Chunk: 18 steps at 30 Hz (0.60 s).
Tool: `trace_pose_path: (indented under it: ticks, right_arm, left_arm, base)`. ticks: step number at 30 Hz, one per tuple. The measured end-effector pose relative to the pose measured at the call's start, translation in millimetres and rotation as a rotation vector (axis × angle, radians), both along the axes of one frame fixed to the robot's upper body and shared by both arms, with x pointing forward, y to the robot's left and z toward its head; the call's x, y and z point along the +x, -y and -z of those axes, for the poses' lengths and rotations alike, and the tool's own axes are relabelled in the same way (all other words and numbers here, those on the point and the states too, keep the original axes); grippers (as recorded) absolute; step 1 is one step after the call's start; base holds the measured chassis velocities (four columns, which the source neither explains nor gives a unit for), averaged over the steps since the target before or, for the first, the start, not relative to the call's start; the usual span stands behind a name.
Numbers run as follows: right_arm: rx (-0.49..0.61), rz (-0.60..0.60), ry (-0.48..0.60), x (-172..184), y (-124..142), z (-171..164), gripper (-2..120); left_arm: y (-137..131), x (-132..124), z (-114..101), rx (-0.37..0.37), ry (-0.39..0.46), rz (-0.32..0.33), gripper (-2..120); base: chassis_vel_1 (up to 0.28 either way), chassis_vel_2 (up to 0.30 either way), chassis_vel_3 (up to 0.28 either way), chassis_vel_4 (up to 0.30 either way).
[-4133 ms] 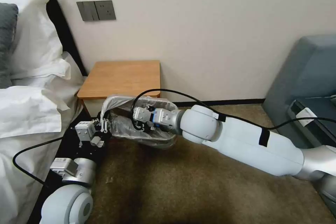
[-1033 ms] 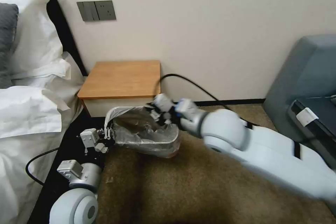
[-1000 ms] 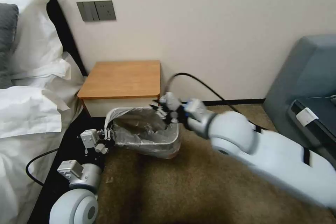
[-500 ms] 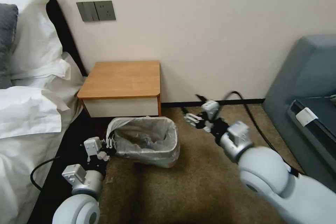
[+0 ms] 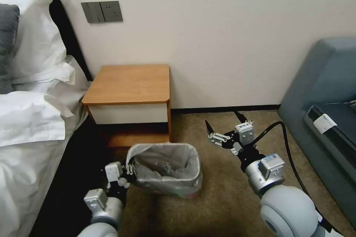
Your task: Pick up the garbage bag from the table and place it over the trash can.
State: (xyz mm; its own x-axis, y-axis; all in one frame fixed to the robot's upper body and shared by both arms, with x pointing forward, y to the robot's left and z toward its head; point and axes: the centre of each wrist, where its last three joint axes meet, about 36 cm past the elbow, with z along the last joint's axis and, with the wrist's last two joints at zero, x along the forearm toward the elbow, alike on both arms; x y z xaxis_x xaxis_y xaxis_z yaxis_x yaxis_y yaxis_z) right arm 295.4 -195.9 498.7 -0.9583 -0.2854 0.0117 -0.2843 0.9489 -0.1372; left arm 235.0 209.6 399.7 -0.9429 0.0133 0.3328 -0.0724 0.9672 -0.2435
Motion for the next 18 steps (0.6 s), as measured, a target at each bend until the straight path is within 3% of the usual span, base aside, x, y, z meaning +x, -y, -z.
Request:
trace_pose_path:
  ticks: [18]
  right_arm:
    - [-0.018, 0.004, 0.017, -8, -2, 6, 100]
  left_arm:
    - [10, -2, 35, -0.012, -0.064, -0.001, 9]
  base:
    - [0.000, 0.000, 0.000, 0.000]
